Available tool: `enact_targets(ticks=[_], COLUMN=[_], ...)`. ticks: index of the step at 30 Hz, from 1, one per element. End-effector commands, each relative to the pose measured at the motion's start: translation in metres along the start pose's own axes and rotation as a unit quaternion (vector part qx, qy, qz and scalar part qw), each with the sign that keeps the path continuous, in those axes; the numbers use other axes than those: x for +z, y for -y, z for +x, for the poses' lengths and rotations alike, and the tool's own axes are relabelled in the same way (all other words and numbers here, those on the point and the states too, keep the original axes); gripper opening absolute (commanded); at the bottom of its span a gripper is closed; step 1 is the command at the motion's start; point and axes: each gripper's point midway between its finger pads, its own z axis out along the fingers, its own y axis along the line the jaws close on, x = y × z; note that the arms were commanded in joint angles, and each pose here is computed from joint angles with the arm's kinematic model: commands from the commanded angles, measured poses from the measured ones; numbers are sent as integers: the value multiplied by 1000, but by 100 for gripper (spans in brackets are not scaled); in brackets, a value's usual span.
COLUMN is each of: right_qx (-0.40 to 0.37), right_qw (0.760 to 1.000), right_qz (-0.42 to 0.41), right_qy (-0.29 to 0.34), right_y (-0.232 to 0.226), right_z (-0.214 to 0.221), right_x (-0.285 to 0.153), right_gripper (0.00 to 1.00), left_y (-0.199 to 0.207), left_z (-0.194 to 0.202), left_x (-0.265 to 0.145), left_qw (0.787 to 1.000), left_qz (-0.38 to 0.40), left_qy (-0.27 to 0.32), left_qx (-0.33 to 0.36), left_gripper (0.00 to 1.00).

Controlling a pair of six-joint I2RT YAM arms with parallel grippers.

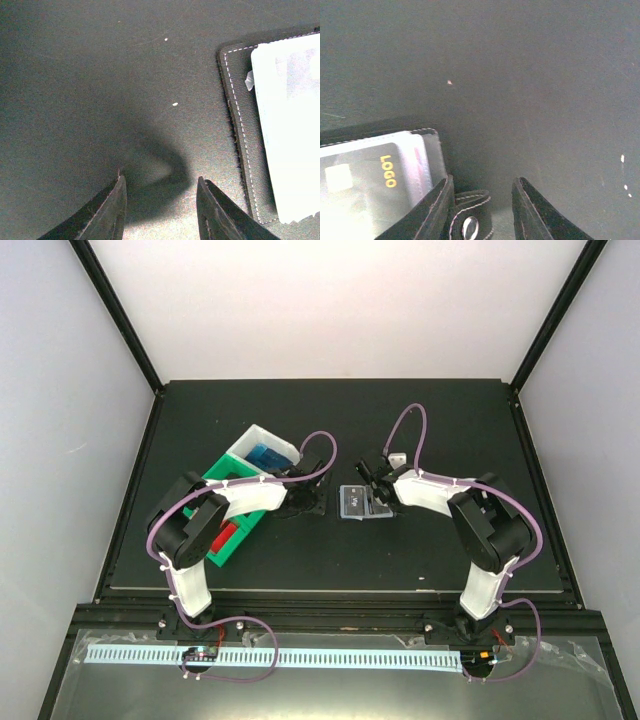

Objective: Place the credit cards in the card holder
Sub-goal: Close the card holder at the center of the board.

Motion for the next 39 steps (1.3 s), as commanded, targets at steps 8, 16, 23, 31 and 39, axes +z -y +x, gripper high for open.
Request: enact_targets(ticks=[8, 16, 23, 31, 39], right_qx=[-3, 2, 20, 24, 29], right_qw=[998, 999, 988, 964, 909], right_qz=[58, -31, -148, -264, -416], right_qy=[9, 14, 28, 20, -13], right_y=[19, -4, -26, -55, -103], right_z=[-3, -9, -25, -30, -24], right_x=[-2, -15, -56, -90, -120], right_gripper=[32, 1, 1, 1, 1], left_y=[-36, -27, -19, -17, -14], left_z=[55, 43, 36, 38, 40], left_x=[17, 2, -4, 2, 11], left_qw=[994, 998, 1000, 999, 999], left_qz=[-53, -23, 3, 10, 13], left_qy=[-94, -53, -28, -35, -45], left_qx=[-3, -7, -13, -20, -25], left_gripper=[41, 40, 40, 40, 30])
